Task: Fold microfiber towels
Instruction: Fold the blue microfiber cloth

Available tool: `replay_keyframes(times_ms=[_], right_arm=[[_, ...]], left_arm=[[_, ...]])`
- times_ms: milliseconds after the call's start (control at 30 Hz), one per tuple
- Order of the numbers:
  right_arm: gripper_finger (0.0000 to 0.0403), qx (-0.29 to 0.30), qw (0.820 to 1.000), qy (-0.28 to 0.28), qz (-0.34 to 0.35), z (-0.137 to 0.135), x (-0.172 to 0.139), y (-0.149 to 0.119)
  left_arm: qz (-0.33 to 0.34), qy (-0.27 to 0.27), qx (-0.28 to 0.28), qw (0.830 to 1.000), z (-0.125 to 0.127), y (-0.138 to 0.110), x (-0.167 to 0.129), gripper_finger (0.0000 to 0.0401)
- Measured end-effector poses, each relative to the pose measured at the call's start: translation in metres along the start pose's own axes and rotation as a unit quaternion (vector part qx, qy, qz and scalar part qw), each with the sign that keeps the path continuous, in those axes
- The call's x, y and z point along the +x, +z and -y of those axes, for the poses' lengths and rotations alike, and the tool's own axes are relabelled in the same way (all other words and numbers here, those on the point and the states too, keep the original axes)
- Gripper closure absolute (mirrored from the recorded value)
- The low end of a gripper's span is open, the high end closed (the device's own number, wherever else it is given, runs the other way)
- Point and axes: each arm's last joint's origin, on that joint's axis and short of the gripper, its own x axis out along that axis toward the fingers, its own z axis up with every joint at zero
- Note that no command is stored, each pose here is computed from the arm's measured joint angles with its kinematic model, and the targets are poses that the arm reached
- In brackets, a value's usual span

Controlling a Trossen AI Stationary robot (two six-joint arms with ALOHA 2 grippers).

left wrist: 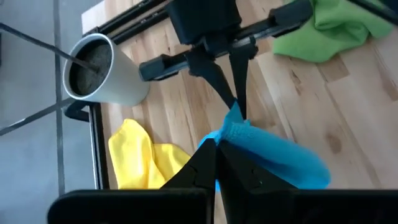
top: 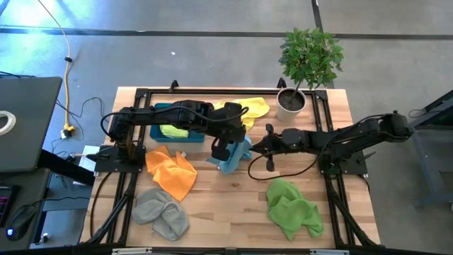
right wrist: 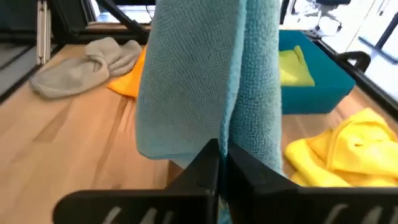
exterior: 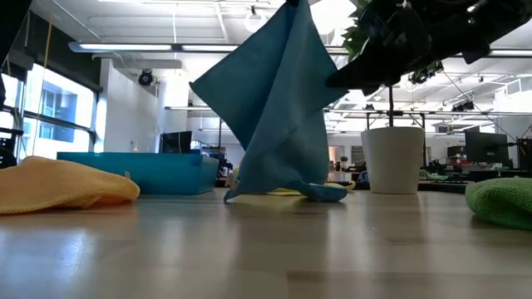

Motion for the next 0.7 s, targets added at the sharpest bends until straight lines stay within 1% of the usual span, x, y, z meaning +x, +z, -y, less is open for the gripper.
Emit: replay_keyframes(times_ms=[167,300,400,533,633,700], right_arm=[[0.0401,0.089,0.996,0.000,-0.002,-0.001,0.000,0.000],[0.0402,0.121,0.992,0.014,-0.023,-0.010,-0.001,-0.004],[0.0402,0.143,0.989,0.033,-0.035,-0.020,-0.002,-0.006],[0.0402,0.191,0.979,0.054,-0.041,-0.035,-0.005,-0.006],[0.0402,0.231,0.970,0.055,-0.052,-0.043,-0.007,-0.008],[0.0402,0.256,0.963,0.056,-0.067,-0.049,-0.008,-0.011]], left_arm=[[0.004,-0.027,-0.045,0.999,0.000,-0.001,0.002,0.0401],[-0.004,-0.053,-0.056,0.997,0.002,-0.006,0.013,0.0401],[-0.027,-0.061,-0.063,0.996,0.008,-0.014,0.026,0.0400],[-0.031,-0.063,-0.065,0.995,0.017,-0.023,0.054,0.0393],[-0.015,-0.061,-0.066,0.996,0.025,-0.028,0.074,0.0388],[-0.008,-0.081,-0.065,0.995,0.032,-0.035,0.086,0.0387]])
